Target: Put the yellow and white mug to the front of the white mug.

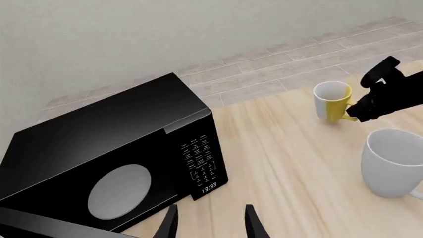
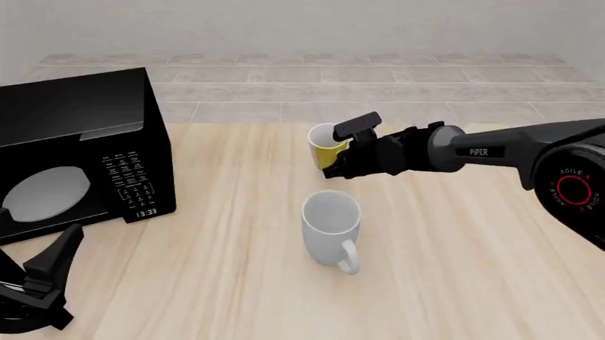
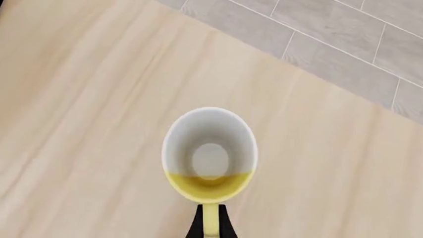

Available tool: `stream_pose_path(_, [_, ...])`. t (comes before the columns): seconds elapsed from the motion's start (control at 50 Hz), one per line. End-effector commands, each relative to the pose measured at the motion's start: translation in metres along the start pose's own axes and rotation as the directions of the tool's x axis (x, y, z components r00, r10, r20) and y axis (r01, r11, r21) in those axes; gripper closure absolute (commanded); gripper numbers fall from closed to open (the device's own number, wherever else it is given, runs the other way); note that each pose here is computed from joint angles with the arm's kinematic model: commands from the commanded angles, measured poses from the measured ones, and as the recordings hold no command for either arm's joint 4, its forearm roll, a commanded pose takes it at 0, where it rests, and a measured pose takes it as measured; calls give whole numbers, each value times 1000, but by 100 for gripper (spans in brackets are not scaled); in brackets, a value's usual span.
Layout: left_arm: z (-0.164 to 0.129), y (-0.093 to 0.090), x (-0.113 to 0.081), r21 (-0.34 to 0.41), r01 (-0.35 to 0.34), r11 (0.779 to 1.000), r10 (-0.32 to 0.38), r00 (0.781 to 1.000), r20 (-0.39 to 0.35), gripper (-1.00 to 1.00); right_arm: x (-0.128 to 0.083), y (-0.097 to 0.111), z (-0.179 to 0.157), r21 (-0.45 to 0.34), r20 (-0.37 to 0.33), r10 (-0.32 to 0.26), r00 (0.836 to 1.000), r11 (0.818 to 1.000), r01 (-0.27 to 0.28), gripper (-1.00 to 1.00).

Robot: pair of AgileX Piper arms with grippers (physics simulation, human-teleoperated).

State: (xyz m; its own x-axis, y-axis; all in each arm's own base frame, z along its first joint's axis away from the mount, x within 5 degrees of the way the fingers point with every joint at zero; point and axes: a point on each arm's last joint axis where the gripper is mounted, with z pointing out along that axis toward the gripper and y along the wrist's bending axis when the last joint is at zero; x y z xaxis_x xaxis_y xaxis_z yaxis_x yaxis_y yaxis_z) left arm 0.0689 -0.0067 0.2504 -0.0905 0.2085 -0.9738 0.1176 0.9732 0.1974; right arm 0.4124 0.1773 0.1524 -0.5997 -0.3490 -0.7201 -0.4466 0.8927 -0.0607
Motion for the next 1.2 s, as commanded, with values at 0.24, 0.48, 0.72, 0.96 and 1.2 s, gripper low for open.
stream_pose_path(0.24, [0, 0, 0, 0, 0, 1000, 0, 1000, 0, -100, 11, -6, 20, 9, -29, 28, 999, 1000, -28, 100])
stream_pose_path(0.48, [0, 0, 0, 0, 0, 1000, 0, 1000, 0, -100, 13, -6, 22, 8, -36, 31, 999, 999, -31, 100])
stream_pose_path(0.72, [0, 0, 0, 0, 0, 1000, 0, 1000, 0, -100, 11, -3, 20, 3, -37, 23, 999, 1000, -23, -100])
stream_pose_path(0.96, [0, 0, 0, 0, 0, 1000, 0, 1000, 0, -100, -1, -4, -3, 6, 3, 17, 1000, 1000, -17, -100])
stream_pose_path(1.2, [0, 0, 0, 0, 0, 1000, 0, 1000, 0, -100, -10, -3, -27, 7, 41, 7, 999, 1000, -7, -100])
